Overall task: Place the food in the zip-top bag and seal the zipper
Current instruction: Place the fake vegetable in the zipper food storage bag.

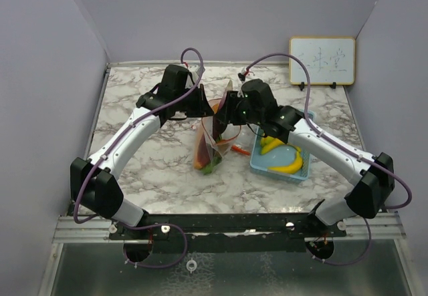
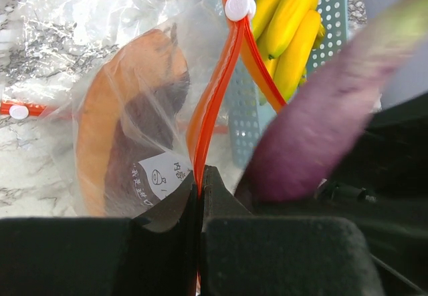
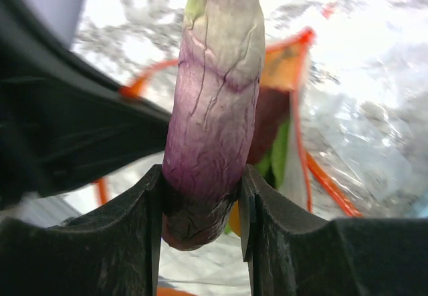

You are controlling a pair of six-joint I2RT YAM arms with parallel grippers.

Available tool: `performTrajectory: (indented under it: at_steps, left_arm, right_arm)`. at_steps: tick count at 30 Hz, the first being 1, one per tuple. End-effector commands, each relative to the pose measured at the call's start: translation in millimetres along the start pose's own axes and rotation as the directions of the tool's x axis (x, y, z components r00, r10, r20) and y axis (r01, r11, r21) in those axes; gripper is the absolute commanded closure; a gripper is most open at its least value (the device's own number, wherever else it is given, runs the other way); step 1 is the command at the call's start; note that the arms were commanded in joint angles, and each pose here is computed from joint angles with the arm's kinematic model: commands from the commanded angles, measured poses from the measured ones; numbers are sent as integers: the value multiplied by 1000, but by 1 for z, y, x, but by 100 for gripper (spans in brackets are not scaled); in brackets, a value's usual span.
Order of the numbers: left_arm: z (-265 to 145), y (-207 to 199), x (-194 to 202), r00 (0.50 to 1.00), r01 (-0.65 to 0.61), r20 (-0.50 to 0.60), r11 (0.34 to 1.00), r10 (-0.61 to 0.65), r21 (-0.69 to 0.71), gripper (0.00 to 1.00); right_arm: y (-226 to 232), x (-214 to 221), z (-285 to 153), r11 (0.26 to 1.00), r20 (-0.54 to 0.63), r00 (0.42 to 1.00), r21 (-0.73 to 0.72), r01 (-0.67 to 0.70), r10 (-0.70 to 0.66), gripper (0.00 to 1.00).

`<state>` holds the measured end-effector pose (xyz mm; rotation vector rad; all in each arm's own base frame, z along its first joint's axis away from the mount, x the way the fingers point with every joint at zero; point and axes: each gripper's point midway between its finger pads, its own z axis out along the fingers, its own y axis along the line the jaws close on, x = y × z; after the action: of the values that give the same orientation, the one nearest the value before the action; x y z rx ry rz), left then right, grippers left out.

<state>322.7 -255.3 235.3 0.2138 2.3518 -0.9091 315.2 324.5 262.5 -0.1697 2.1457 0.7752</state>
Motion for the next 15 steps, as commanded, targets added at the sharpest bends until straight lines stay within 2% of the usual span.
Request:
performTrajectory:
  at_steps: [1, 5, 7, 12, 13, 15]
  left_arm:
    - [-8, -18, -23, 998, -34, 62, 998, 31, 51, 100]
    - [-7, -15, -22, 998, -42, 57, 998, 40, 39, 100]
    - [-5, -15, -21, 998, -43, 53, 998, 41, 44, 100]
    - [1, -14, -20, 998, -45, 41, 998, 43, 49, 100]
    - [1, -14, -20, 998, -49, 43, 998, 46, 50, 100]
    - [2, -13, -20, 998, -47, 42, 998, 45, 49, 100]
  right_arm:
    - [-31, 9, 6, 988, 60, 998, 152, -17, 8, 80]
    - [-34, 30, 4, 987, 1, 1000, 158, 17, -18, 78]
    - [-24, 40, 5, 992, -45, 998, 115, 49, -44, 72]
    - [-1, 39, -4, 995, -80, 993, 38, 91, -87, 36]
    - [0, 35, -8, 995, -75, 994, 42, 89, -85, 31]
    - [-1, 24, -19, 995, -47, 996, 68, 77, -74, 30]
